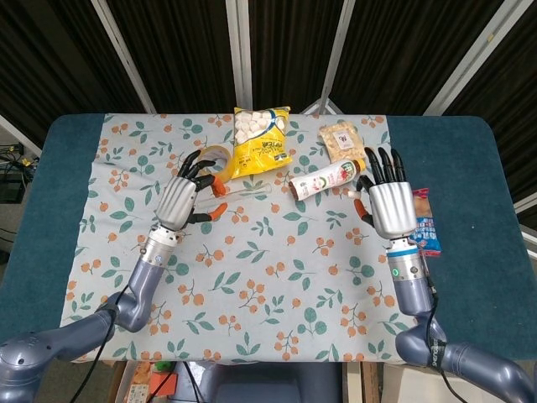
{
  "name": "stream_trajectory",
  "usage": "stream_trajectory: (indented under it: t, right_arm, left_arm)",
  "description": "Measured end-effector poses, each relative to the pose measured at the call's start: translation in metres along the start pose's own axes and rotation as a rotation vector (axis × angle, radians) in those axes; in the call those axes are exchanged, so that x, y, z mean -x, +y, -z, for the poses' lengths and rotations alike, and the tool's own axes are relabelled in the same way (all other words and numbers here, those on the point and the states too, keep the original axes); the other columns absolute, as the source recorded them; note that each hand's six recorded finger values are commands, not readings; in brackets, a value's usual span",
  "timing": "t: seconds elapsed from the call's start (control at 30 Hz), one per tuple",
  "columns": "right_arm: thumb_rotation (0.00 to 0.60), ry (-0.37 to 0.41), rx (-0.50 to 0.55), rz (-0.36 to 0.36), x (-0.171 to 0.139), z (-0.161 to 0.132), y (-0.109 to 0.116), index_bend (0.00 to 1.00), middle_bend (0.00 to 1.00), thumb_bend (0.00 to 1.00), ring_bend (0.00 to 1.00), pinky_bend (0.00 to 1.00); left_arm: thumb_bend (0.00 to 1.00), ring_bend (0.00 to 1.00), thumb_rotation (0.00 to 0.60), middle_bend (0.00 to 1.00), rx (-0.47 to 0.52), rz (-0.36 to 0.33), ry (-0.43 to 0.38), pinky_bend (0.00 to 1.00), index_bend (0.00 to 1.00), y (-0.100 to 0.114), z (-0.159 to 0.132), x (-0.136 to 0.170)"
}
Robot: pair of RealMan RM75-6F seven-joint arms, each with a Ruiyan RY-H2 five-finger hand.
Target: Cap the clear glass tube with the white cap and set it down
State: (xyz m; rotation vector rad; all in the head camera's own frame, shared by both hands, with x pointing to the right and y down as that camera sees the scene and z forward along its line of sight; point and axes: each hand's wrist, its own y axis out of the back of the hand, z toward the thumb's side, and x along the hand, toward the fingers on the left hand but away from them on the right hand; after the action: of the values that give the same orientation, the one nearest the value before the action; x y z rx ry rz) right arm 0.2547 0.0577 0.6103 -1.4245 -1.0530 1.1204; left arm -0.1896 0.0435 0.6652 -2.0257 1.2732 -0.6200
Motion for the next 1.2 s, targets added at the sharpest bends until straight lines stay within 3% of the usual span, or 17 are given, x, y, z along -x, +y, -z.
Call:
stream_trajectory:
  t: [0.77, 0.93, 1.2]
  right_arm:
    - [0.6, 0.246, -0.17, 0.209, 0.033, -0.041, 0.035, 0.61, 0.12, 0.4, 0.0, 0.01]
    - [0.6, 0.308, -0.228, 0.249, 0.027, -0.044, 0.033, 0.61, 0.12, 0.4, 0.0, 0.01]
    - [0.6, 0.337, -0.229, 0.25, 0.02, -0.047, 0.025, 0.61, 0.12, 0.4, 0.0, 0.01]
  left_arm:
    - [0.67, 0.22, 0.6, 0.76, -0.064, 0.091, 0.002, 0.01, 0.71, -0.012, -0.01, -0.011]
    - [0.67, 0.22, 0.6, 0.76, -0.058, 0.096, 0.012, 0.01, 0.71, -0.013, -0.016, -0.011]
    - [0.67, 0.22, 0.6, 0.76, -0.05, 0.083, 0.037, 0.01, 0.71, -0.011, -0.018, -0.012]
